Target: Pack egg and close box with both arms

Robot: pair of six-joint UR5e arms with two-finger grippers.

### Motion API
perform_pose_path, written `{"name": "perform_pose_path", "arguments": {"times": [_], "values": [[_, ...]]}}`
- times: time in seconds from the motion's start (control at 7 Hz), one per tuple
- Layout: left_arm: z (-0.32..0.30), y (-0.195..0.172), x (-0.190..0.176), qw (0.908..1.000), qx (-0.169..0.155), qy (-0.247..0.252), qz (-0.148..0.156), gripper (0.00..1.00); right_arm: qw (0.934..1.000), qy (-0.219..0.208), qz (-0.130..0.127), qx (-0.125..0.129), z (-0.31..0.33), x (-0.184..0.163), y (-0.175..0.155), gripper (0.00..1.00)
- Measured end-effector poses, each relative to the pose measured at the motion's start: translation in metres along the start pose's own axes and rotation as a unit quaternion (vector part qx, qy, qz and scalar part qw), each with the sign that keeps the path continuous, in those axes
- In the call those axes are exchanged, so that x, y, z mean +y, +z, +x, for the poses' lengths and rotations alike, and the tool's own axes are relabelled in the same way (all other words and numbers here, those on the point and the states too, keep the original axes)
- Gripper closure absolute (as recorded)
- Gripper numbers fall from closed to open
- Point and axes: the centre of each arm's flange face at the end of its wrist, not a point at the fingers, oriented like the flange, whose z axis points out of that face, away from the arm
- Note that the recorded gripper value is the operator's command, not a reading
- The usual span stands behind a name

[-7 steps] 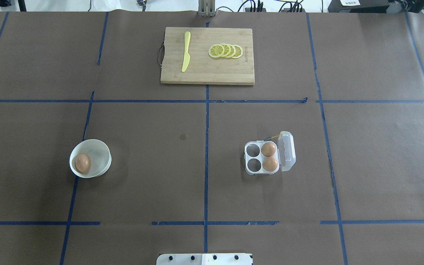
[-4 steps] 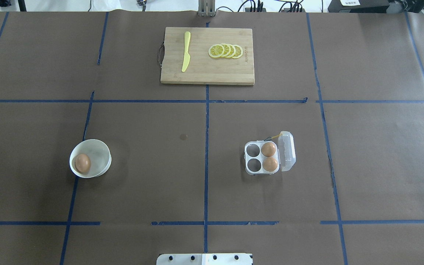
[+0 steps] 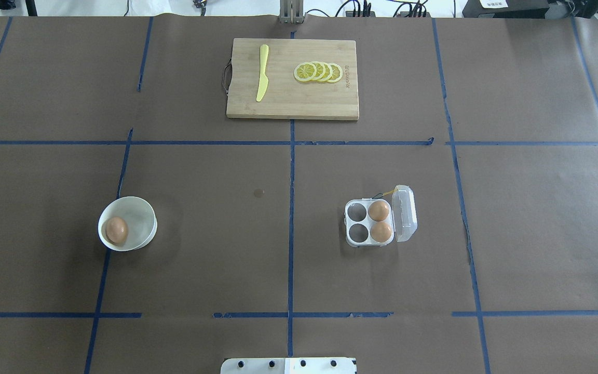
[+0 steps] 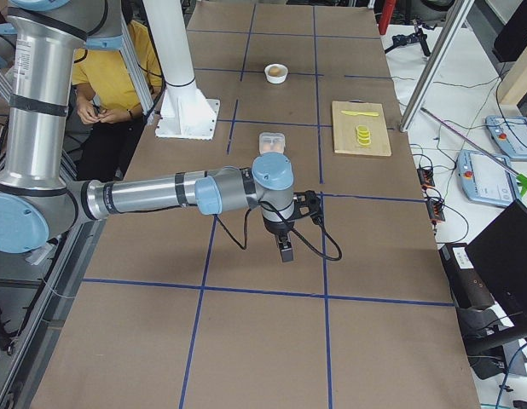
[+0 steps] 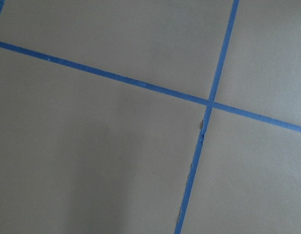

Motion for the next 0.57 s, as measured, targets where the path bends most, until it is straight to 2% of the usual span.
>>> {"name": "perform_pose_path", "arguments": {"times": [0.14, 0.29, 0.43, 0.57], "values": [[0.008, -0.003, -0.009, 0.9997, 0.017, 0.002, 0.018, 0.00, 1.0000, -0.003, 0.009, 0.000, -0.003, -0.005, -0.003, 0.00], [0.024, -0.001, -0.013, 0.9983, 0.051, 0.006, 0.027, 0.00, 0.9999, -0.004, 0.013, -0.002, -0.004, -0.007, -0.004, 0.00], [0.048, 0.005, -0.014, 0.9941, 0.106, -0.001, 0.024, 0.00, 0.9999, -0.004, 0.014, -0.004, -0.005, -0.008, -0.004, 0.00], [0.075, 0.013, -0.020, 0.9888, 0.144, -0.035, 0.013, 0.02, 0.9999, -0.003, 0.013, -0.005, -0.005, -0.008, -0.004, 0.00]]}}
